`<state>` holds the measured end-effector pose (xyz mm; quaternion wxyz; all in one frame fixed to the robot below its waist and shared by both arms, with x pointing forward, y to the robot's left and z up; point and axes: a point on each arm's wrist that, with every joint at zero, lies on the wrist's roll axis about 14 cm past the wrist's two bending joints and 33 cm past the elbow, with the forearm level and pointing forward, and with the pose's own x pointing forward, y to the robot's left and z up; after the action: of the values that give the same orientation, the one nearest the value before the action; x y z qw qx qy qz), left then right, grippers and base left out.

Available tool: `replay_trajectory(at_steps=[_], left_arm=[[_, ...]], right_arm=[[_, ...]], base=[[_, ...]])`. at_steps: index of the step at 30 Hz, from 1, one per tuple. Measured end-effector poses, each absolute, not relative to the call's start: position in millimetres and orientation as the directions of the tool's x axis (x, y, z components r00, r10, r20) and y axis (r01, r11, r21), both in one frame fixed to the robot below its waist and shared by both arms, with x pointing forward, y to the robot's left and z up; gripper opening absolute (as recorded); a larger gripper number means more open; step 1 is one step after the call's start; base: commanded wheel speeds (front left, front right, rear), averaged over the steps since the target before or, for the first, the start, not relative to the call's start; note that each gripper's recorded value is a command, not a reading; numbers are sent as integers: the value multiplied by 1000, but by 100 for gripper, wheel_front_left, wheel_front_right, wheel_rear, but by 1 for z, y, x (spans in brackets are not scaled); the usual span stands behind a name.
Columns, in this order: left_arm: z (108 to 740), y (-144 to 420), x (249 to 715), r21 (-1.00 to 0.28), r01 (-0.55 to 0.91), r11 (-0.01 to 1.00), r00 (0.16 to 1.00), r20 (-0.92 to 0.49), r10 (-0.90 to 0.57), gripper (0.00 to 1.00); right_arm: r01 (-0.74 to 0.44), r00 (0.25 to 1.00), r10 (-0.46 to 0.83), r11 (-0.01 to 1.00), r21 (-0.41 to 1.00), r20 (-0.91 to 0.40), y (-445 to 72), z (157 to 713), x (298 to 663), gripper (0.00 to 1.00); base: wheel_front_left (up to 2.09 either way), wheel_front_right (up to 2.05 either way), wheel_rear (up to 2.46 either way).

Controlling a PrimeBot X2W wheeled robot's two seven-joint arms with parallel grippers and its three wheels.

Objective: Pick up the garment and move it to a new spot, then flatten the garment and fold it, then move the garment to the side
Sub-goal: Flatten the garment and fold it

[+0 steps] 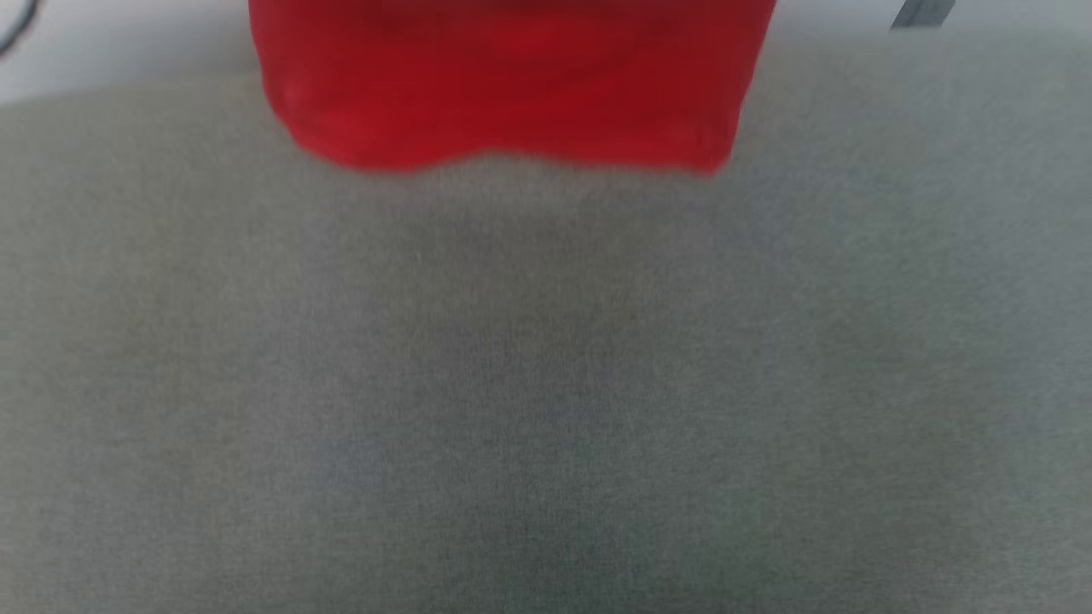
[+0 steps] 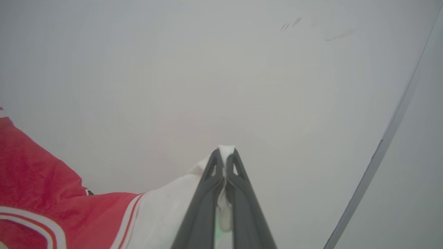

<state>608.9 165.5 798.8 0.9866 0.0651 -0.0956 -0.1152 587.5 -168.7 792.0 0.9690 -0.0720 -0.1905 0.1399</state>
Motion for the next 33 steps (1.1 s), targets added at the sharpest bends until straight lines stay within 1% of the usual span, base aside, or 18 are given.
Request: replay_trajectory(at_steps=[3, 6, 8, 10, 12, 13, 16, 18, 21, 23, 27, 30, 33], left_arm=[[799, 168, 631, 156, 193, 969, 944, 241, -226, 0], [804, 169, 646, 177, 167, 970, 912, 346, -220, 0], [802, 172, 655, 185, 147, 972, 892, 399, -210, 0], [780, 176, 667, 176, 142, 974, 902, 383, -200, 0], [754, 178, 676, 173, 146, 974, 917, 345, -199, 0], [754, 178, 676, 173, 146, 974, 917, 345, -199, 0], [720, 189, 680, 165, 135, 977, 946, 273, -177, 0], [691, 195, 680, 156, 135, 979, 967, 195, -165, 0], [643, 203, 672, 112, 134, 985, 989, 47, -139, 0], [621, 210, 663, 94, 123, 988, 992, -23, -121, 0], [580, 227, 642, 89, 100, 991, 980, -181, -82, 0], [544, 236, 619, 61, 84, 995, 948, -312, -61, 0], [519, 246, 597, 47, 68, 997, 915, -400, -43, 0]], right_arm=[[-210, 868, 292, 949, -237, 402, -169, 787, 610, 0], [-172, 846, 291, 942, -287, 446, -170, 781, 630, 0], [-159, 849, 293, 935, -316, 441, -169, 771, 643, 0], [-176, 863, 302, 931, -321, 404, -161, 748, 656, 0], [-209, 885, 318, 925, -319, 341, -151, 716, 666, 0], [-209, 885, 318, 925, -319, 341, -151, 716, 666, 0], [-254, 914, 324, 926, -279, 246, -142, 675, 672, 0], [-283, 926, 335, 922, -265, 176, -137, 649, 670, 0], [-327, 937, 344, 922, -205, 52, -131, 607, 660, 0], [-353, 935, 354, 920, -168, -28, -129, 586, 650, 0], [-386, 919, 370, 915, -119, -133, -133, 560, 629, 0], [-405, 899, 383, 911, -72, -214, -139, 541, 609, 0], [-425, 878, 399, 904, -46, -266, -144, 532, 591, 0]], base=[[0, 0, 0], [0, 0, 0], [0, 0, 0], [0, 0, 0], [0, 0, 0], [0, 0, 0], [0, 0, 0], [0, 0, 0], [0, 0, 0], [0, 0, 0], [0, 0, 0], [0, 0, 0], [0, 0, 0]])
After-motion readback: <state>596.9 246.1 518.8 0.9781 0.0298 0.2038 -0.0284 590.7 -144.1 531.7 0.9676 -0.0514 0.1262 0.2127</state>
